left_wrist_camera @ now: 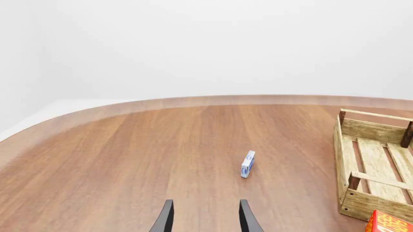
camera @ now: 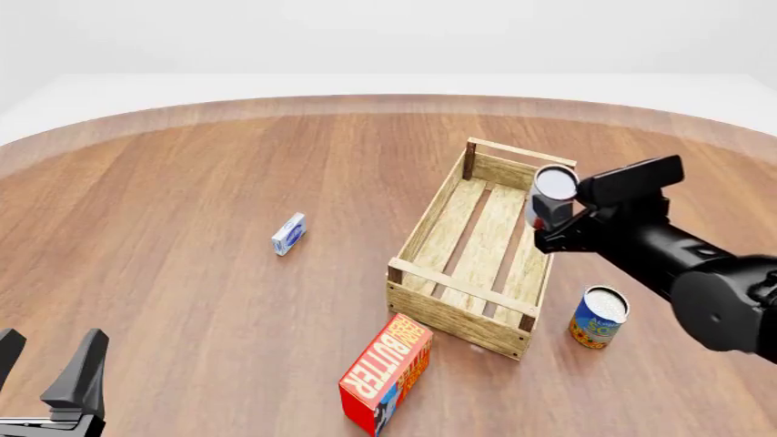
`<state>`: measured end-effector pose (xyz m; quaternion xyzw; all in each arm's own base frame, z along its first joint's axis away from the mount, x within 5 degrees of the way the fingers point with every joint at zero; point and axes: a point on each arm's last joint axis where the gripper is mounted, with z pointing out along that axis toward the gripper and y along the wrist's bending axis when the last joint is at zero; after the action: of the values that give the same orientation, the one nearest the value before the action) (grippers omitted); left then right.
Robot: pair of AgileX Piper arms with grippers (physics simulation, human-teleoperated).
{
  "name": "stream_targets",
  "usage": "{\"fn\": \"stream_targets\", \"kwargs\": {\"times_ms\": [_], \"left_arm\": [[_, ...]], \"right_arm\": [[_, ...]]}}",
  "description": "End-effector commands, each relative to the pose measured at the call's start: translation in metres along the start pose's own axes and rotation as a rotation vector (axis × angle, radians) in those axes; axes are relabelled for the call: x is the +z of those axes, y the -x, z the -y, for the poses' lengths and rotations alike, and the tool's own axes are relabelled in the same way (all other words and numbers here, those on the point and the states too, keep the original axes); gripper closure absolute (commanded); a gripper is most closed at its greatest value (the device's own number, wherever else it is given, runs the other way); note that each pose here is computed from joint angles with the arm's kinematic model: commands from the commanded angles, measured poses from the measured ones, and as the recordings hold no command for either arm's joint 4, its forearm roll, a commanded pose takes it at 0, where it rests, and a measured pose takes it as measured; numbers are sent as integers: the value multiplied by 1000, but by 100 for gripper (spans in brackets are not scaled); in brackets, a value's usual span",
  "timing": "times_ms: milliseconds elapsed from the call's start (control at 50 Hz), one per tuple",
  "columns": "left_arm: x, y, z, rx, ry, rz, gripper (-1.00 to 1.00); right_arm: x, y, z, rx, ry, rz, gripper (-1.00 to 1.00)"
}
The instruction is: Pick up the tomato sauce, and put it in the wooden tray.
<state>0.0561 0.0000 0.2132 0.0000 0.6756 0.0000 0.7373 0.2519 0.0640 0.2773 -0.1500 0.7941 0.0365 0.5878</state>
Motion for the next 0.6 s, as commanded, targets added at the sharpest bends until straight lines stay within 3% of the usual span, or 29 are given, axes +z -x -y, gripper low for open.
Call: {"fn": "stream_targets", "kwargs": {"times_ms": [20,600], "left_arm": [[0,0,0,0,0,0,-100],[0,0,0,0,0,0,-100]], "right_arm": [[9,1,1,15,-5,8,100],[38,-11,-2,31,3,-10,100]]}}
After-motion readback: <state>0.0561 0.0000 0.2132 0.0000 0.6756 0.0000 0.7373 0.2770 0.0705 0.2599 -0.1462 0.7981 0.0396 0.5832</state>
